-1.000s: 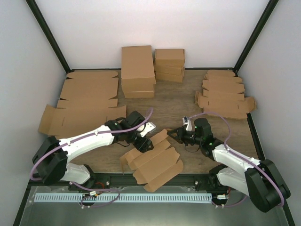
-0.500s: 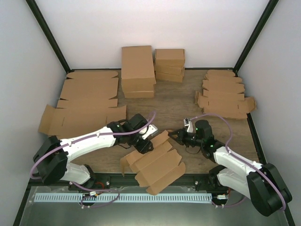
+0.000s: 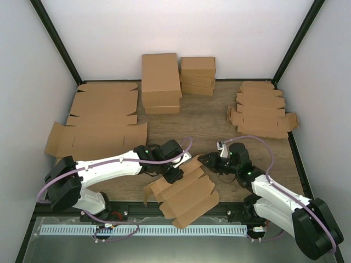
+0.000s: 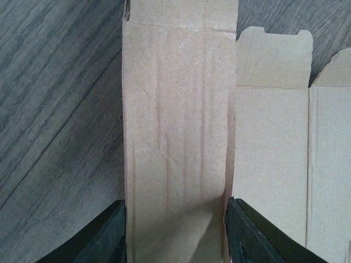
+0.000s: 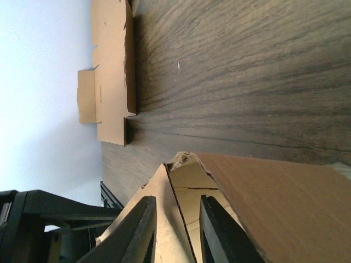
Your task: Fold the paper box
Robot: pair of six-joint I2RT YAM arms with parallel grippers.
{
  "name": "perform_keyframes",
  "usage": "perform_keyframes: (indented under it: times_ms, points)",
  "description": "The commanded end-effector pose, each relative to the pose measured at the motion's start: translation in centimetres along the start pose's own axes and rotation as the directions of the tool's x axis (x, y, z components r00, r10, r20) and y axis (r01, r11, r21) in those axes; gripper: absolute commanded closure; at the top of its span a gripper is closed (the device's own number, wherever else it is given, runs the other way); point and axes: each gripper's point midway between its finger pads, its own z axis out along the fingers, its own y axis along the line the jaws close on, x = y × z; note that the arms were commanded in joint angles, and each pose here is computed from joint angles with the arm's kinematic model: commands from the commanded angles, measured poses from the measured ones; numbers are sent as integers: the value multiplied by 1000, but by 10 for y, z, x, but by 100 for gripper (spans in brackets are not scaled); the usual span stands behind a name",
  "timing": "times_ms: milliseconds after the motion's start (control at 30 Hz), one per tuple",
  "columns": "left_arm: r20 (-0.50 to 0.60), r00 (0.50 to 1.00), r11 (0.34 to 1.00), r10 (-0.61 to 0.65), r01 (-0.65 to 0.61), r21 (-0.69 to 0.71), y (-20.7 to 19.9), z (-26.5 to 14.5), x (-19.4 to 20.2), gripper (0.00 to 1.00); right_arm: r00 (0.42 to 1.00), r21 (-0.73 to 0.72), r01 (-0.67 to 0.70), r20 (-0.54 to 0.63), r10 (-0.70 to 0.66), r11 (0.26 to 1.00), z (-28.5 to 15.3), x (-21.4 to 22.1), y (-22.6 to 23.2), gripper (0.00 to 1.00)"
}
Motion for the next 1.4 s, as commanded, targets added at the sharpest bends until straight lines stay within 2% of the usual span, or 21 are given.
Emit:
perform_keyframes:
  times_ms: [0,400,700,900,933,1033,1100,1367]
  points:
    - [2,1000,998,16,-16,-56,-3,0,-6,51,999,32,35,19,-35,999,-5,-2,0,74]
    - [52,998,995,20,-15,-94,-16,-1,-14,52,1000,170,0,4,-1,985,-15,8,-27,69]
    - [52,998,997,36,-33,-64,-31,2,-14,52,999,124,31,-35,-27,992,-15,20,-28,68]
    - [41,998,997,49,-46,-66,-39,7,-13,52,996,153,76,-67,-66,985,-13,21,-31,74]
    - [38,998,997,52,-49,-66,-41,7,-12,52,995,162,81,-70,-70,984,-13,21,-32,73]
    - [30,998,996,58,-56,-72,-43,10,-11,53,992,208,115,-69,-103,971,-13,16,-38,62]
    - [25,998,995,59,-57,-77,-43,11,-11,53,989,236,143,-70,-130,961,-14,13,-40,57]
    - [30,998,995,58,-55,-84,-44,11,-16,53,986,255,161,-94,-141,954,-10,16,-48,53]
